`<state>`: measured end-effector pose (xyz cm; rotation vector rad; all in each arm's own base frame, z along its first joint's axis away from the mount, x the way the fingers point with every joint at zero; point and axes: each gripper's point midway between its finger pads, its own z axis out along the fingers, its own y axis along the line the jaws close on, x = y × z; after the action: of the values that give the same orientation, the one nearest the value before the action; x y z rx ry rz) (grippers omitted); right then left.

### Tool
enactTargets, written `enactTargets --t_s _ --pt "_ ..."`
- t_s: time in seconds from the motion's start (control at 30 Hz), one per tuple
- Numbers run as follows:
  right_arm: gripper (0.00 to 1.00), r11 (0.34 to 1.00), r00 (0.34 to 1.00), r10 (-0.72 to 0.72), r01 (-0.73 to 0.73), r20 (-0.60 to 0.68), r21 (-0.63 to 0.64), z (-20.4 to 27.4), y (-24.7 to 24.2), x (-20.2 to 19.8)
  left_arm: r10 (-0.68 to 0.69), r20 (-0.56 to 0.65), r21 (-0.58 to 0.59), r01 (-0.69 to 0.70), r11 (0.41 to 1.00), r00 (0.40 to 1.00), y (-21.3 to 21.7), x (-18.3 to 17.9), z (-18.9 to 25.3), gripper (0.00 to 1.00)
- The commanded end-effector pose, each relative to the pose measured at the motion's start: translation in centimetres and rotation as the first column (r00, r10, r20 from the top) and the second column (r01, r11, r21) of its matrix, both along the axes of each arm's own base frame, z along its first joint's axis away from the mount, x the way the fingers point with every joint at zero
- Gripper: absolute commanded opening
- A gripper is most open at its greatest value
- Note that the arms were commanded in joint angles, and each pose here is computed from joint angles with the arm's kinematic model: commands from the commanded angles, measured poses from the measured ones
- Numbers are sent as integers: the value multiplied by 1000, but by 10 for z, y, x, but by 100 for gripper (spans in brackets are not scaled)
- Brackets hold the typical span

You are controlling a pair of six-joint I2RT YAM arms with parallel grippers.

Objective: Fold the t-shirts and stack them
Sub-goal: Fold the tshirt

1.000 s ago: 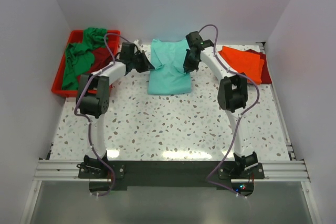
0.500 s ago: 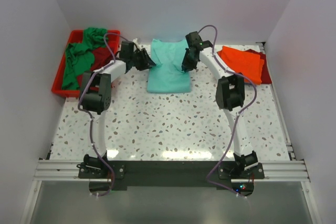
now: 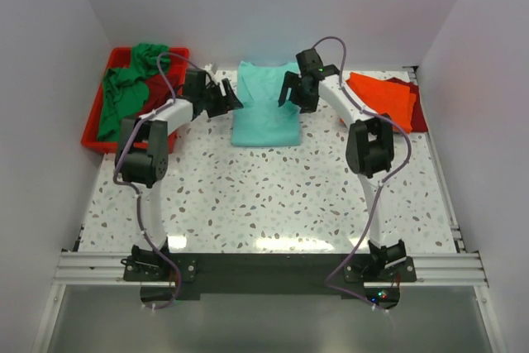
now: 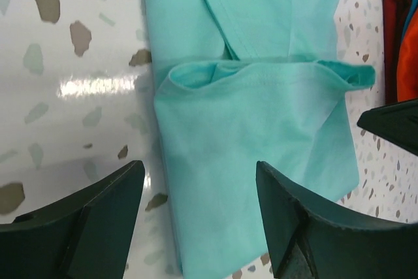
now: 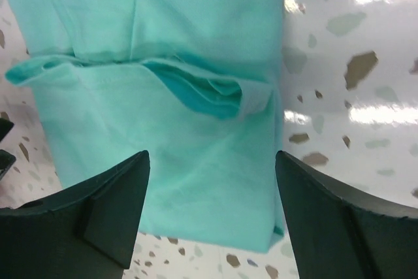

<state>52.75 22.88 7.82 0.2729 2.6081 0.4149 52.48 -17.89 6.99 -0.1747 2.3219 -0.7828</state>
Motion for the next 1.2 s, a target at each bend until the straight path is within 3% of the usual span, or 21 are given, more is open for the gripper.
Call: enactTargets --t_s 0.0,0.13,0.33,0.5,1.17 --pt "81 1000 993 14 -12 114 -18 57 -12 -6 -28 103 60 22 998 994 8 -11 35 73" --pt "78 1000 998 21 -19 65 -19 46 -18 -29 -50 52 88 46 995 997 6 -43 17 72" --pt "62 1000 999 23 -23 -29 7 13 -21 -65 -58 13 91 57 994 998 6 -75 8 72" --pt "56 1000 996 16 -17 -91 -7 -9 -25 -81 -60 -13 92 61 994 998 8 -93 1 72" --pt "39 1000 967 -5 -1 -253 -25 -62 -24 -114 -77 -47 107 82 991 996 7 -110 -7 70"
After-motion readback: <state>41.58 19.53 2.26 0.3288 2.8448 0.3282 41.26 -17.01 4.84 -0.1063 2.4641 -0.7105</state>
